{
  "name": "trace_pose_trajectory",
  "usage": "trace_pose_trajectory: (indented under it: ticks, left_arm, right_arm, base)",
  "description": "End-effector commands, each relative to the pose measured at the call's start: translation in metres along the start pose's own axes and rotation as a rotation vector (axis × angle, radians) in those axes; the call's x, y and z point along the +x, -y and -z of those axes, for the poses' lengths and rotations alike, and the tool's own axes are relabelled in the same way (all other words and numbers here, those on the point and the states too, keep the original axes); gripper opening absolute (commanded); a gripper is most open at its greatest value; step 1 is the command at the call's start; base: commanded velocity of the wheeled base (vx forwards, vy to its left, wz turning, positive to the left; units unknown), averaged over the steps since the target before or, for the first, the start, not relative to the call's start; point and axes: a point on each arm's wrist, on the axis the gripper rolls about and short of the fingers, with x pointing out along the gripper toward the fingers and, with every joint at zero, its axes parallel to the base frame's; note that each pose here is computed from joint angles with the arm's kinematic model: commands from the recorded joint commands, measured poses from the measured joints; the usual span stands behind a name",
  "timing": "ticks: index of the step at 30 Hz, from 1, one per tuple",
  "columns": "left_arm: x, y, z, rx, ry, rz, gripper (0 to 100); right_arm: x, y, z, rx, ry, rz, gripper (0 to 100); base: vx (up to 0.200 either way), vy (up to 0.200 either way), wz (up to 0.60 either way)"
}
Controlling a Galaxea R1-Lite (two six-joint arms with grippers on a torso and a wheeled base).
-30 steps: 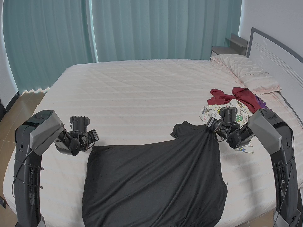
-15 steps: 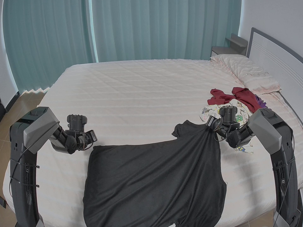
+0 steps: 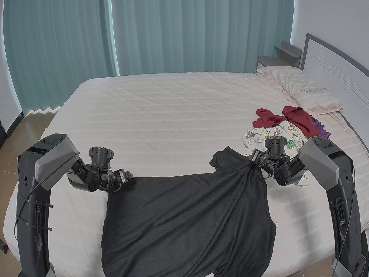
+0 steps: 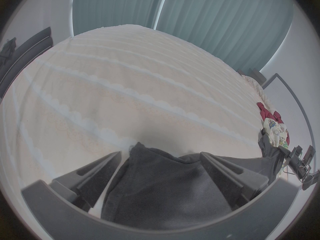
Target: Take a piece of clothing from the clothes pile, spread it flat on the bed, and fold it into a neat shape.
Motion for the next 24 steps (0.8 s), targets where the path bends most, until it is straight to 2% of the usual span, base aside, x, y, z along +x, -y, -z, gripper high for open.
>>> trace_pose_trajectory:
  ticks: [1,2,4,8,17,23,24]
  left_arm:
    - [0.004,0.003,0.0,0.002,0.008,0.009,0]
    - [0.004,0.003,0.0,0.002,0.01,0.009,0]
    - [0.006,0.008,-0.012,-0.008,0.069,0.016,0]
    - [0.008,0.008,-0.018,-0.018,0.134,-0.017,0]
    - [0.005,0.003,-0.022,-0.024,0.14,-0.028,0]
    - [0.0,-0.001,-0.012,-0.017,0.078,-0.055,0]
    - [0.0,-0.001,-0.012,-0.017,0.079,-0.054,100]
  right_arm:
    - [0.002,0.002,0.005,-0.002,-0.009,0.004,0]
    - [0.002,0.002,0.005,-0.002,-0.009,0.004,0]
    - [0.002,0.002,0.004,-0.001,-0.006,0.004,0]
    - [0.002,0.0,0.002,0.0,0.002,-0.001,0]
    - [0.002,-0.003,-0.007,0.003,0.029,-0.012,0]
    - [0.003,-0.001,-0.003,0.002,0.017,-0.005,0]
    - [0.003,-0.001,-0.003,0.002,0.017,-0.005,0]
  base:
    - [0.0,0.0,0.0]
    - [0.0,0.0,0.0]
    - [0.0,0.0,0.0]
    - [0.0,0.0,0.0]
    - [0.0,0.0,0.0]
    - [0.0,0.0,0.0]
    - [0.0,0.0,0.0]
